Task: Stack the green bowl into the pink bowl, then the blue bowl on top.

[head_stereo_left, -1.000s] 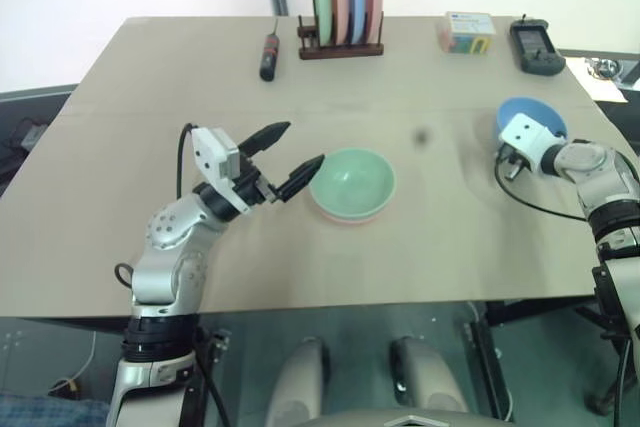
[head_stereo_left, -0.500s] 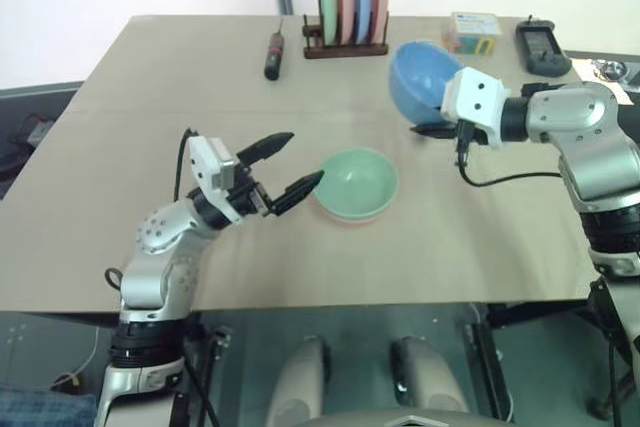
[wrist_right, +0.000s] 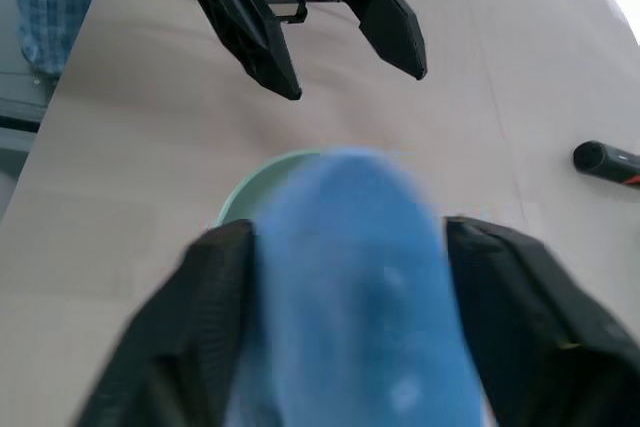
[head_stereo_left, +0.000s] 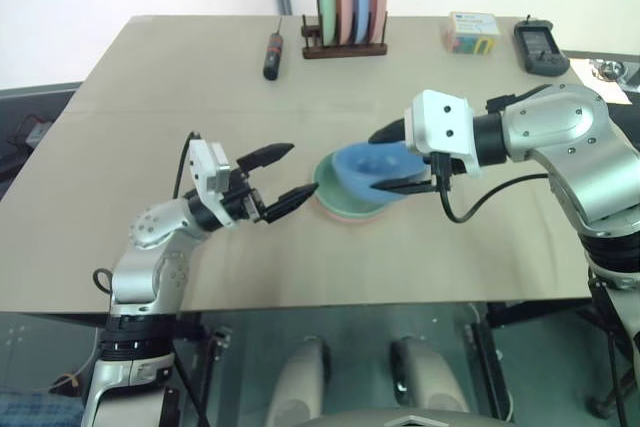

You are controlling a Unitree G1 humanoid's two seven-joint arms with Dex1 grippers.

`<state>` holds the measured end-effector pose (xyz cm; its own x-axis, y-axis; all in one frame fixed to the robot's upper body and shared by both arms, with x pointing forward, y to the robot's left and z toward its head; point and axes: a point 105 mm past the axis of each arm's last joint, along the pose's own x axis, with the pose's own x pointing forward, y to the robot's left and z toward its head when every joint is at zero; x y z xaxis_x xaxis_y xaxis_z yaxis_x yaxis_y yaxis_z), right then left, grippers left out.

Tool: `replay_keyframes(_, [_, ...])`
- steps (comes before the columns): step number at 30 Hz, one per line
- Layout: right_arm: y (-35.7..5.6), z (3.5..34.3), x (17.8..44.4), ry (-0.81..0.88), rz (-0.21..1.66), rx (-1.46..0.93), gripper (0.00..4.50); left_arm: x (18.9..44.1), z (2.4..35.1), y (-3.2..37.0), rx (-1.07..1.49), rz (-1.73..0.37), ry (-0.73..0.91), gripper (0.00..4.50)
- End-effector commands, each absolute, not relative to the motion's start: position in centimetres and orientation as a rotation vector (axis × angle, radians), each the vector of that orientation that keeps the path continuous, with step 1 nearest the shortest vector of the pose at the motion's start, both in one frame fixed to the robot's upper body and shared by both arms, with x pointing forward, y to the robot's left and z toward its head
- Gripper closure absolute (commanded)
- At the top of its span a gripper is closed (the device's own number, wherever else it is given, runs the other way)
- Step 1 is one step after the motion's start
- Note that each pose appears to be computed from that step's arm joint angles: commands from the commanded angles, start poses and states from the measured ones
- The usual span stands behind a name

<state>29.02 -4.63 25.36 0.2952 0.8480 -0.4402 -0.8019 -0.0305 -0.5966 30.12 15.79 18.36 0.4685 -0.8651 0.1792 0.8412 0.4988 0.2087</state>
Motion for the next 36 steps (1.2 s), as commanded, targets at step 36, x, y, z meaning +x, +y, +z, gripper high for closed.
replay_keyframes(36, [-25.0,18.3,28.4,-0.086,0.979,-0.444,0.05,27.4,18.0,22.7,0.262,-0.716,-0.105,0.00])
